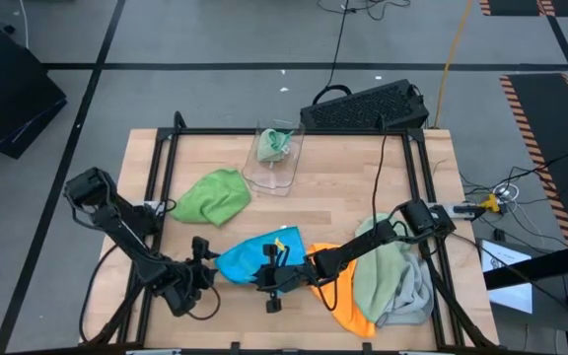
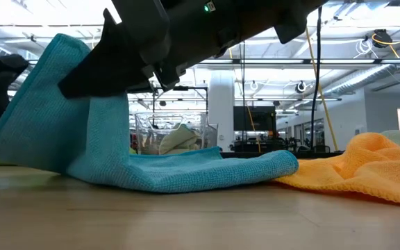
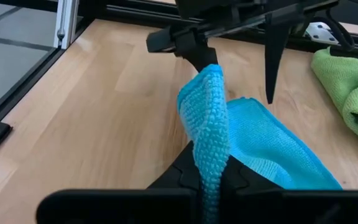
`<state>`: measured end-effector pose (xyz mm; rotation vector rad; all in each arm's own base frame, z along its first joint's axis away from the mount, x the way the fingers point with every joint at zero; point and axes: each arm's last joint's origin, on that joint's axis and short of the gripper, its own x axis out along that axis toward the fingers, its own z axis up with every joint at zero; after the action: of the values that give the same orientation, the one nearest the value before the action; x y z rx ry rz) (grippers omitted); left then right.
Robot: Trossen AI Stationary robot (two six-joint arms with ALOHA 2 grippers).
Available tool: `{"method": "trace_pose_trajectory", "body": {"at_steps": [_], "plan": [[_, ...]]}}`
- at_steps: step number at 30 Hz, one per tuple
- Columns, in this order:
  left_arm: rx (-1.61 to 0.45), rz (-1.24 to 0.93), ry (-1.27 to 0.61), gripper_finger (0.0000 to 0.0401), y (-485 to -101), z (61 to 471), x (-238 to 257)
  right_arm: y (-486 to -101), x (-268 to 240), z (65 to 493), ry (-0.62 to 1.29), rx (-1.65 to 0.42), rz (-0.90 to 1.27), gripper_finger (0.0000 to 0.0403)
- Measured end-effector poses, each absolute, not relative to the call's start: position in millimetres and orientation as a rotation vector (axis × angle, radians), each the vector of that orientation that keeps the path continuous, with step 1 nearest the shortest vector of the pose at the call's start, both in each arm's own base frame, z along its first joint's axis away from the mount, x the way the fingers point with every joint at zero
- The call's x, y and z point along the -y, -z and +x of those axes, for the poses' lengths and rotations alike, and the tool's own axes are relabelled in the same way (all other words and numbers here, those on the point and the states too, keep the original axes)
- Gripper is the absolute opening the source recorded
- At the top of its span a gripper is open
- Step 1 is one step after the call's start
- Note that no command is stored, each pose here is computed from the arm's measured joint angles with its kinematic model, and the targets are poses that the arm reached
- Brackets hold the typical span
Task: Fold microfiber towels
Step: Fold the blue towel
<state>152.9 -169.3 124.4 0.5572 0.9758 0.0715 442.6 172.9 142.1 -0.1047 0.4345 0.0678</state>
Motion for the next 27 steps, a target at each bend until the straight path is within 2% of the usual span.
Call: {"method": "trace_pose_trajectory", "body": {"at_steps": [3, 6, 16, 22, 27], "plan": [[-0.985, 0.568, -0.079, 0.0228, -120, 152, 164, -143, -171, 443, -0.062, -0.431, -0.095, 0.0004], [-0.984, 0.576, -0.096, 0.0199, -118, 152, 161, -146, -169, 444, -0.059, -0.428, -0.091, 0.0004], [-0.946, 0.586, -0.074, 0.0014, -119, 157, 163, -157, -167, 442, -0.055, -0.424, -0.089, 0.0004], [-0.894, 0.558, -0.089, 0.0007, -142, 166, 172, -155, -163, 440, -0.056, -0.476, -0.136, 0.0004], [-0.829, 0.478, -0.103, 0.0005, -187, 176, 177, -185, -156, 431, -0.055, -0.487, -0.177, 0.0004]]}}
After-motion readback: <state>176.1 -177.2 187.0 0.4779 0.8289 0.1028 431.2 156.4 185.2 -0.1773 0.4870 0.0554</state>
